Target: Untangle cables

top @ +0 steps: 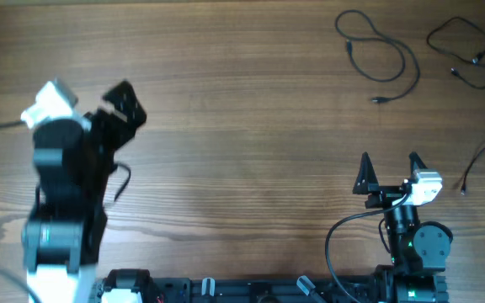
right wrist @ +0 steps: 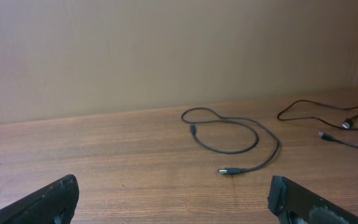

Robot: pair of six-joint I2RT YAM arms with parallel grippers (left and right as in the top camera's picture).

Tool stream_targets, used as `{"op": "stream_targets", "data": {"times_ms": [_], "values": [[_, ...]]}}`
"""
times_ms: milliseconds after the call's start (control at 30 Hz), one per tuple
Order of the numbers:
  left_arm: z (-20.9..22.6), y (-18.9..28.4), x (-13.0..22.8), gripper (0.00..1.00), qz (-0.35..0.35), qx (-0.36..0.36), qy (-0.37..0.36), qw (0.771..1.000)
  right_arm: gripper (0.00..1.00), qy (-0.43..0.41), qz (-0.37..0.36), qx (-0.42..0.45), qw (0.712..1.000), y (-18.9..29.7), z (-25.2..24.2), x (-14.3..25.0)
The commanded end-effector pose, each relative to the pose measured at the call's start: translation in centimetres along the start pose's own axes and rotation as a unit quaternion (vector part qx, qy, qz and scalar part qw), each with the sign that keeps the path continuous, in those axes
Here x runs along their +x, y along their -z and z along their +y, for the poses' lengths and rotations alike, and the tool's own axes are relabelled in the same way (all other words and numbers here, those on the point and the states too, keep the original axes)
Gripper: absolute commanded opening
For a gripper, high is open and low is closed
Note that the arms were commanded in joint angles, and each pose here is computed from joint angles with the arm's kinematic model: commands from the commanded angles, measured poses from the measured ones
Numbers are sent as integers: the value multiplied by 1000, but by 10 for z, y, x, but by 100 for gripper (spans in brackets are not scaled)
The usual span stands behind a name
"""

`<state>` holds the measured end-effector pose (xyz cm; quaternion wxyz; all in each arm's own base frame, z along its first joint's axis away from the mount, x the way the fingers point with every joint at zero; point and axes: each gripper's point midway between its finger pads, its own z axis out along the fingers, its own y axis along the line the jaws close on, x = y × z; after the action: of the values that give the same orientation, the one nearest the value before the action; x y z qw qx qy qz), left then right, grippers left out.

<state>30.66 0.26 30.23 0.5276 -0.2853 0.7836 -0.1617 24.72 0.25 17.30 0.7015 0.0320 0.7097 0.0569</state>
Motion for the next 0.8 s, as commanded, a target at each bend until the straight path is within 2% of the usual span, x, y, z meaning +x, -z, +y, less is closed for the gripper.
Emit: {"op": "stream_targets", "data": {"times_ms": [0, 100, 233, 467, 767], "values": [[12, 23, 25, 100, -16, 38, -80, 996, 100, 10, -7, 5, 1000, 1, -1, -3], [19, 45, 40, 100, -45, 79, -80, 993, 100, 11, -7, 5, 1000, 1, -1, -3], [22, 66, 58, 100, -79, 131, -119, 981, 100, 11, -7, 5, 1000, 1, -1, -3], [32, 68, 76, 100, -118, 165, -132, 970, 100, 10, -7, 5, 1000, 1, -1, -3], [37, 56, 81, 100, -151, 176, -141, 963, 100, 11, -7, 5, 1000, 1, -1, -3]]}}
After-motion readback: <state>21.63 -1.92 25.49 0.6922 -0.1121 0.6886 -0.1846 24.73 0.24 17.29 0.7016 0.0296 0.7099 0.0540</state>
